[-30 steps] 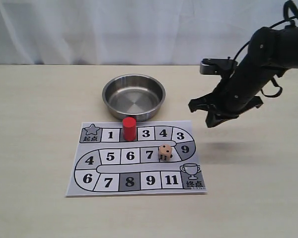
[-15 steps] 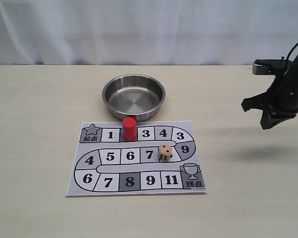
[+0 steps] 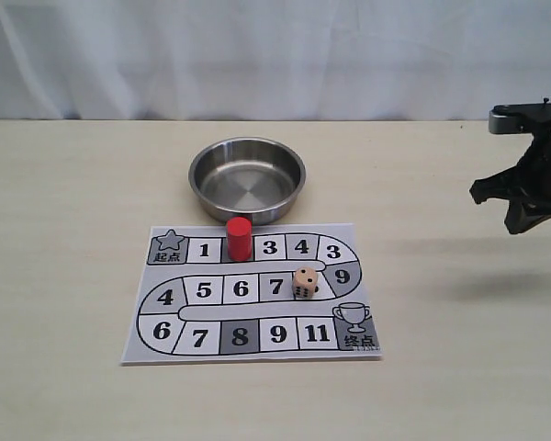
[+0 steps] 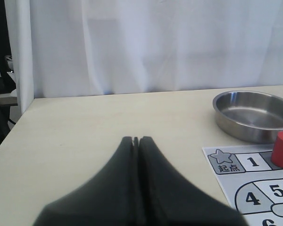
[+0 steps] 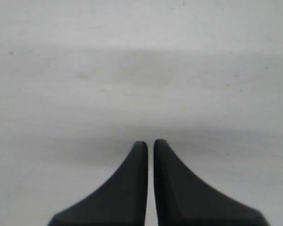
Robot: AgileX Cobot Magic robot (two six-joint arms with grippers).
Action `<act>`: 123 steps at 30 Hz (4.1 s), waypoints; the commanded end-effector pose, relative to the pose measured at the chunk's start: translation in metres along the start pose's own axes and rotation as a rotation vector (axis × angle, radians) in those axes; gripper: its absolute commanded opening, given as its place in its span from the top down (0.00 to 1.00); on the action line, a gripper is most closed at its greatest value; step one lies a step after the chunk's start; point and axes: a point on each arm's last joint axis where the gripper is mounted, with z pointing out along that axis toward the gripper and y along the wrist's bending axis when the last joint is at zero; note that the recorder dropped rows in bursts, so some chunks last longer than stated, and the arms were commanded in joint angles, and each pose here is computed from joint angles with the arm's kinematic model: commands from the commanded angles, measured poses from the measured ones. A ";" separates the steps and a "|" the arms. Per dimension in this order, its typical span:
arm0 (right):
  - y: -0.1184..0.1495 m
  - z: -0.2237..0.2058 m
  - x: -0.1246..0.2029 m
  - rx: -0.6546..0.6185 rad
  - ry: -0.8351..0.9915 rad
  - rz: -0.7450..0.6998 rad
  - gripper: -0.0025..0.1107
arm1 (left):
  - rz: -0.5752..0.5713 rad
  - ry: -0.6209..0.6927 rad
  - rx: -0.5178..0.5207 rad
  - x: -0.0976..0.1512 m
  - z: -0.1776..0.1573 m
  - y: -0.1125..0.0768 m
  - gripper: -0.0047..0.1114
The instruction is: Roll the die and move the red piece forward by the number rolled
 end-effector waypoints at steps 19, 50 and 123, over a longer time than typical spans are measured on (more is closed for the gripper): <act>0.018 -0.178 0.100 0.071 -0.551 -0.002 0.94 | -0.003 -0.010 0.000 0.000 0.000 0.000 0.96; 0.077 -0.283 0.415 0.099 -1.506 -0.048 0.94 | -0.001 -0.010 -0.001 0.000 0.000 0.000 0.96; 0.050 -0.054 0.306 0.084 -1.314 0.040 0.94 | -0.002 -0.010 0.000 0.000 0.000 0.000 0.96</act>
